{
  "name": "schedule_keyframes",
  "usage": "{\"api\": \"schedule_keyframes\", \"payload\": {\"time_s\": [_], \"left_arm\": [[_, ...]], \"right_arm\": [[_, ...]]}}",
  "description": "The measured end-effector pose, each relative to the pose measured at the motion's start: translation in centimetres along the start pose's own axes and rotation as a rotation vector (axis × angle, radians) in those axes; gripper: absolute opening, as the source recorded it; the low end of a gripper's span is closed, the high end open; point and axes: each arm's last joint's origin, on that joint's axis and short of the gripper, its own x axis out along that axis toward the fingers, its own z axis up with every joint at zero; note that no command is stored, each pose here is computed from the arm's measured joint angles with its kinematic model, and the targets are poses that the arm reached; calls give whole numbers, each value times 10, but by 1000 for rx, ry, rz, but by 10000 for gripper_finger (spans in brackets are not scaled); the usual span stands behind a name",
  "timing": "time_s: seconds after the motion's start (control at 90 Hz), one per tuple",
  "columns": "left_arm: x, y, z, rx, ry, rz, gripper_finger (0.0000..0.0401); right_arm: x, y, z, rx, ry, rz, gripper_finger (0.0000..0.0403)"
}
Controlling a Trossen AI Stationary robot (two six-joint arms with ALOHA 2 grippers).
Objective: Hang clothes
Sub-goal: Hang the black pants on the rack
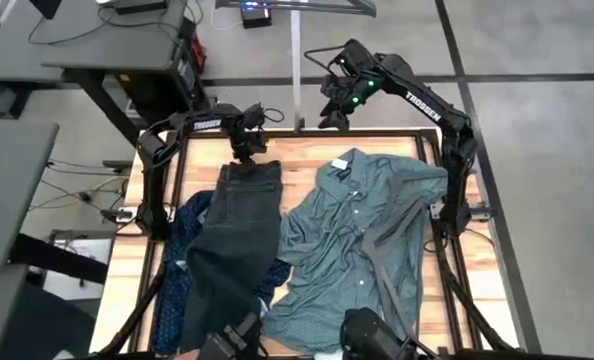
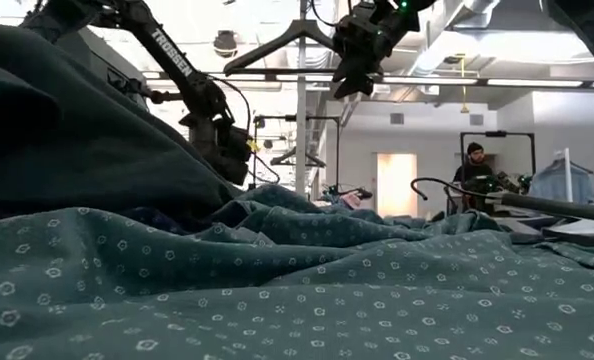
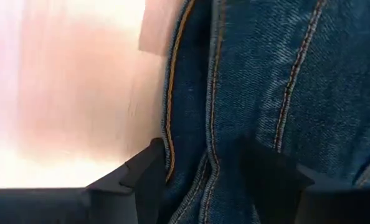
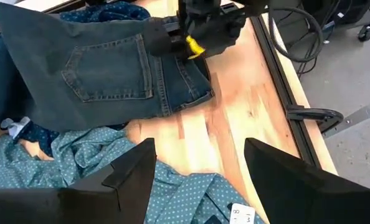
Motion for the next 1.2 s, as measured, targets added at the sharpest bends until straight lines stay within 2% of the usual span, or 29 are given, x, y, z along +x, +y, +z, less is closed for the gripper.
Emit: {"api": "schedule_keyframes", "payload": {"time_s": [0.222,0.3,0.444,0.589,0.722,0.878,0.989,1.111,1.2], "left_arm": [[8,-3,1,16,4,49,169],[8,-3,0,31,5,54,136],[8,-1,-1,48,-3,53,26],[-1,-1,1,27,23,96,8],[-36,-4,3,-2,16,217,3],[-111,-14,4,-35,-115,419,1],[-151,-24,-5,-73,-131,548,1],[-211,-34,-11,-106,-301,705,0],[-224,-25,-18,-144,-325,734,0]], "right_arm": [[1,1,0,0,3,2,230],[1,1,0,0,5,3,230],[1,1,-1,4,9,5,230],[0,1,-1,8,14,6,230],[0,1,-2,10,17,7,230],[0,0,-2,11,16,5,230],[0,1,-2,11,15,5,230],[0,0,-2,10,15,5,230],[0,1,0,0,2,4,230]]}}
